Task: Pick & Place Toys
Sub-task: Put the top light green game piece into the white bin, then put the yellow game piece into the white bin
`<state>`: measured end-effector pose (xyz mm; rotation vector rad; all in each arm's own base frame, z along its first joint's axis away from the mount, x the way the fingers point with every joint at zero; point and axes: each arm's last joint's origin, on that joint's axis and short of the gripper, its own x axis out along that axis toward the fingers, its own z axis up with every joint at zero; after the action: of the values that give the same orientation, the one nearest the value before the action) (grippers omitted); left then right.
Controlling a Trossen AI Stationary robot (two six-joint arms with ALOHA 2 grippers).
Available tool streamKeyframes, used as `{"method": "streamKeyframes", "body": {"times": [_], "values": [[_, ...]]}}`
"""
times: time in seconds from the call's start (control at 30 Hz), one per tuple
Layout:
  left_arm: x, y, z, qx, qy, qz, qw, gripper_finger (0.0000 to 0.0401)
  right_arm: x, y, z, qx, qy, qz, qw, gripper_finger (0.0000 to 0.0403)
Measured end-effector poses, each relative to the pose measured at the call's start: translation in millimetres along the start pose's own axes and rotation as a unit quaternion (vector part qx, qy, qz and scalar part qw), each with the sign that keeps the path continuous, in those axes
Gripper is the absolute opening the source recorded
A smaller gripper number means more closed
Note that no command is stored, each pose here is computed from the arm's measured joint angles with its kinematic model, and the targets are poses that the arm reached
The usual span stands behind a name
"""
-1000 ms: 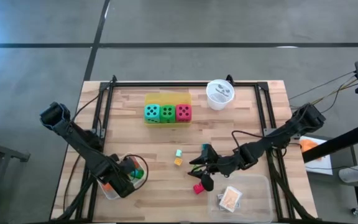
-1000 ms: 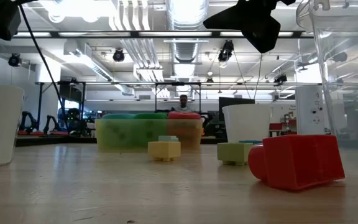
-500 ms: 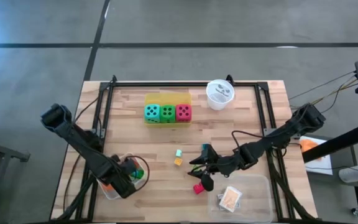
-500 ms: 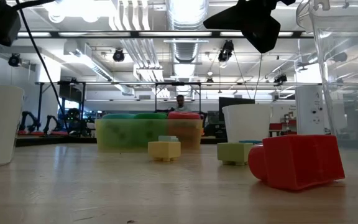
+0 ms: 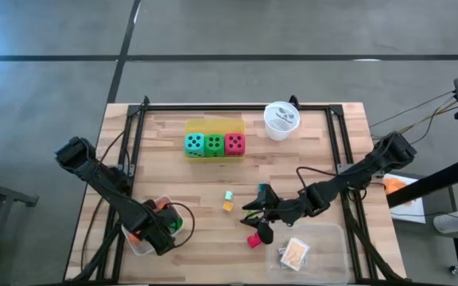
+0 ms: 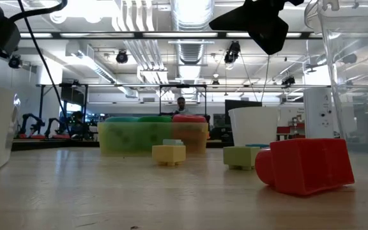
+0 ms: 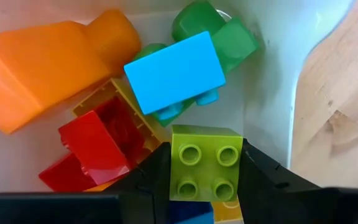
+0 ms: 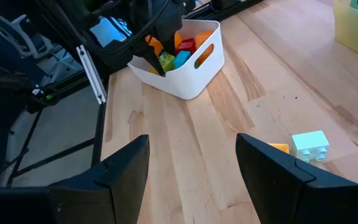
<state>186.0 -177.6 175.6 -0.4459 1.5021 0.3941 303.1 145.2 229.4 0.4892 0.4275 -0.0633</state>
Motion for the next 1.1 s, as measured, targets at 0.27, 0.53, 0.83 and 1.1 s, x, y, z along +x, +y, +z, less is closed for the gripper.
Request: {"method": "streamKeyframes", "body": {"times": [0.27,0.53,0.83,1.1], "values": [[0.0,-0.1,-0.1,0.000,0.000,0.000,1.000,0.0127,0.0,0.0,0.0,0.000,0.000,0.000,1.000,0.0235],[-0.1,-1.3,0.0,0.008,0.004,-0.008,1.000,0.0141,0.0,-0.1,-0.1,0.000,0.000,0.000,1.000,0.0235],[-0.3,1.1,7.2,-0.023,0.023,-0.011,0.999,0.0348,0.0,-0.1,-0.1,0.000,0.001,0.000,1.000,0.0235],[-0.5,3.3,13.8,-0.046,0.059,-0.022,0.997,0.0376,0.0,0.0,-0.2,-0.001,0.001,0.000,1.000,0.0235]]}}
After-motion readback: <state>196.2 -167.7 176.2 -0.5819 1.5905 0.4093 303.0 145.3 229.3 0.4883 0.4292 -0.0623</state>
